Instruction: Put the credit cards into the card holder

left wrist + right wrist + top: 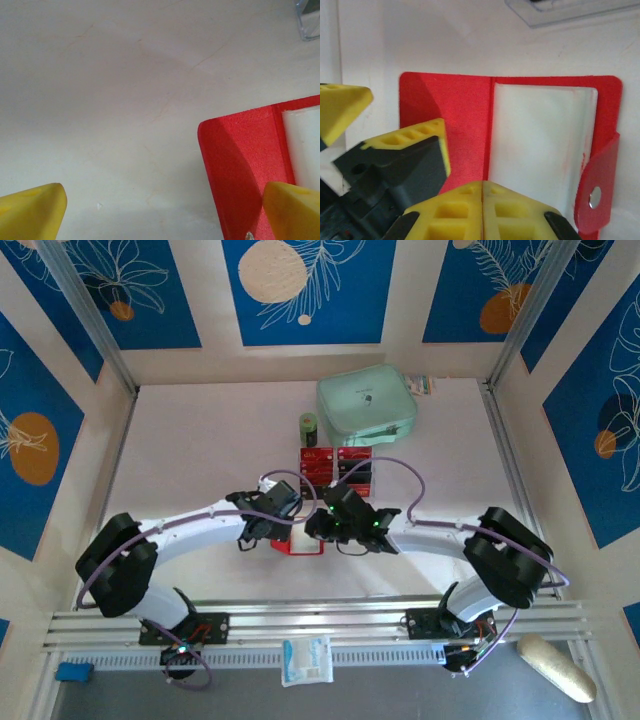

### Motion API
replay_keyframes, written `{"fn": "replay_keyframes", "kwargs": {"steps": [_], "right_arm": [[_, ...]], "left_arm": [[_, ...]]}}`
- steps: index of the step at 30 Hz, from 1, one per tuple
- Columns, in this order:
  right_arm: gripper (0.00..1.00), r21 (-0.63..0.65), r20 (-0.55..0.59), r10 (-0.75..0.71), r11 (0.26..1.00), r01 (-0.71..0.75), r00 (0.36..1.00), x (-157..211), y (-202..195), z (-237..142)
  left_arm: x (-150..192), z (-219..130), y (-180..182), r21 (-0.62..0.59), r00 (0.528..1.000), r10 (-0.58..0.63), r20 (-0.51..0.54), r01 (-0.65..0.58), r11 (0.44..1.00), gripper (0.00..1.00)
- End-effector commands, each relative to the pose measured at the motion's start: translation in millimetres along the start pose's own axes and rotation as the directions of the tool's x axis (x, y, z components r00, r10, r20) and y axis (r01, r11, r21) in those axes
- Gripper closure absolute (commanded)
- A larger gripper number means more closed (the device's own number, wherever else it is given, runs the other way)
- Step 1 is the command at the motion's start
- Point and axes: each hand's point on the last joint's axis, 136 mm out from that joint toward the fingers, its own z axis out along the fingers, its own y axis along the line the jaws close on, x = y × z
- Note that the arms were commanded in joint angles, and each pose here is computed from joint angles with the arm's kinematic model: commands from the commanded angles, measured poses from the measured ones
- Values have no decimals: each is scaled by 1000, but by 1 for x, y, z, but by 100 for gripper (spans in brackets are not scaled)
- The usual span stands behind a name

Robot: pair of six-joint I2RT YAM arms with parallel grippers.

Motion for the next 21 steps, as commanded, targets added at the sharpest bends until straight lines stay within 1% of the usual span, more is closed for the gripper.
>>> {"fn": "replay_keyframes", "kwargs": {"steps": [1, 6, 10, 15, 21], "right_arm": [[94, 27, -54, -8, 1000, 9, 999, 5, -5, 6], [98, 114, -29, 21, 993, -18, 999, 2, -34, 3], [99, 156, 1, 59, 986, -59, 998, 2, -58, -3], [99, 178, 14, 99, 979, -100, 995, 4, -76, -4], [100, 184, 0, 134, 974, -131, 991, 14, -87, 1]], "left_arm": [[3, 1, 11, -28, 999, -38, 8, 38, 999, 0], [10, 5, 16, -24, 998, -60, -3, 60, 998, 0], [14, 11, 19, -12, 996, -88, -12, 88, 996, 0], [19, 19, 20, -4, 994, -109, -33, 109, 994, 0], [28, 31, 19, -8, 990, -123, -64, 123, 992, 0]]}}
